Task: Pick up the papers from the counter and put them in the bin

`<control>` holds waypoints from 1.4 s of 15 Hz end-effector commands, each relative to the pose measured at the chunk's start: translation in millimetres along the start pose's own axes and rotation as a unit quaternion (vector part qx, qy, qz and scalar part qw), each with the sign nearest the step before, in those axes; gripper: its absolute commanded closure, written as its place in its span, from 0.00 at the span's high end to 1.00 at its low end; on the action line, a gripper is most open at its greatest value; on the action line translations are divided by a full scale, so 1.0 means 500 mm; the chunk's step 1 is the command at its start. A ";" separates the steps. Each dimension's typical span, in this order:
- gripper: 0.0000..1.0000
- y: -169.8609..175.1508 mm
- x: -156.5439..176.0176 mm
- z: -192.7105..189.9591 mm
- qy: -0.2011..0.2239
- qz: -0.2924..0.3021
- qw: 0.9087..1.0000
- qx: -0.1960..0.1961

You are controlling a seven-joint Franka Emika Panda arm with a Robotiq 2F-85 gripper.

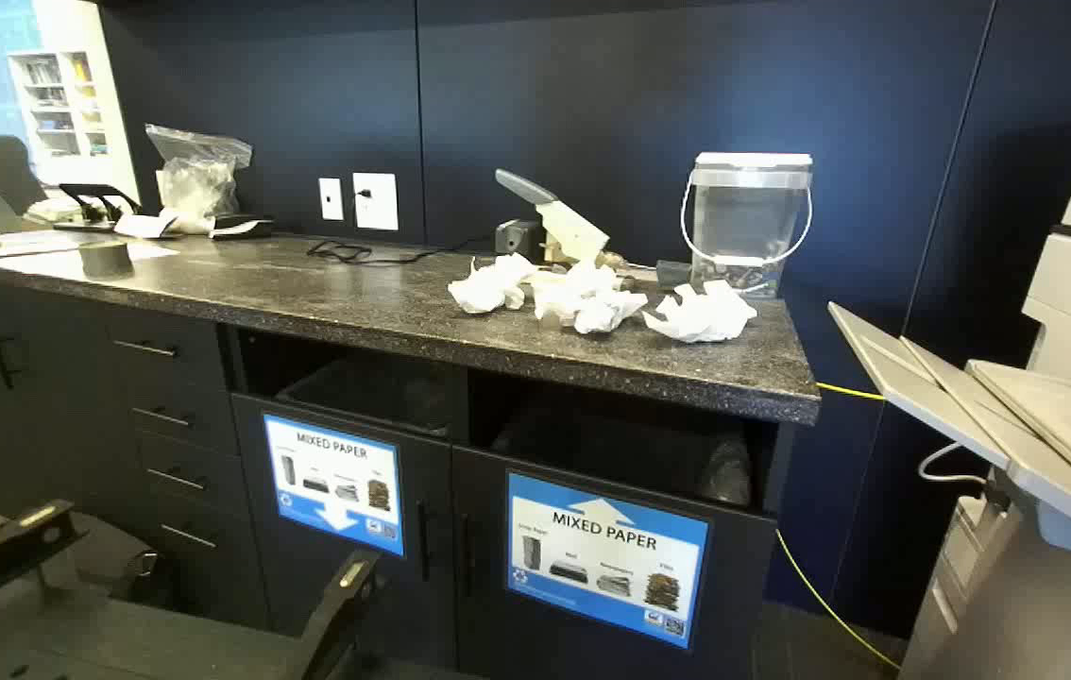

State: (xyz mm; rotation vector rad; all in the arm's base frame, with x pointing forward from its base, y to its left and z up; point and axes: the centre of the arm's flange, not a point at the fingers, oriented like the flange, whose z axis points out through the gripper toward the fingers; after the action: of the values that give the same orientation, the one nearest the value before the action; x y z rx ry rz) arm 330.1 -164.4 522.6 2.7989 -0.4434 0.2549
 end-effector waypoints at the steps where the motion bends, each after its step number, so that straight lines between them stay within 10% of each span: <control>1: 1.00 0.002 0.002 -0.005 0.003 0.001 1.000 0.000; 9: 1.00 -0.016 0.055 0.048 0.037 0.016 0.999 0.023; 21: 1.00 -0.051 0.316 0.408 0.051 0.206 0.970 0.115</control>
State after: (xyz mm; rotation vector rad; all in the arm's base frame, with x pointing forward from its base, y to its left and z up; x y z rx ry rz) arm 458.5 -210.8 383.0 2.8612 -0.9211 0.5468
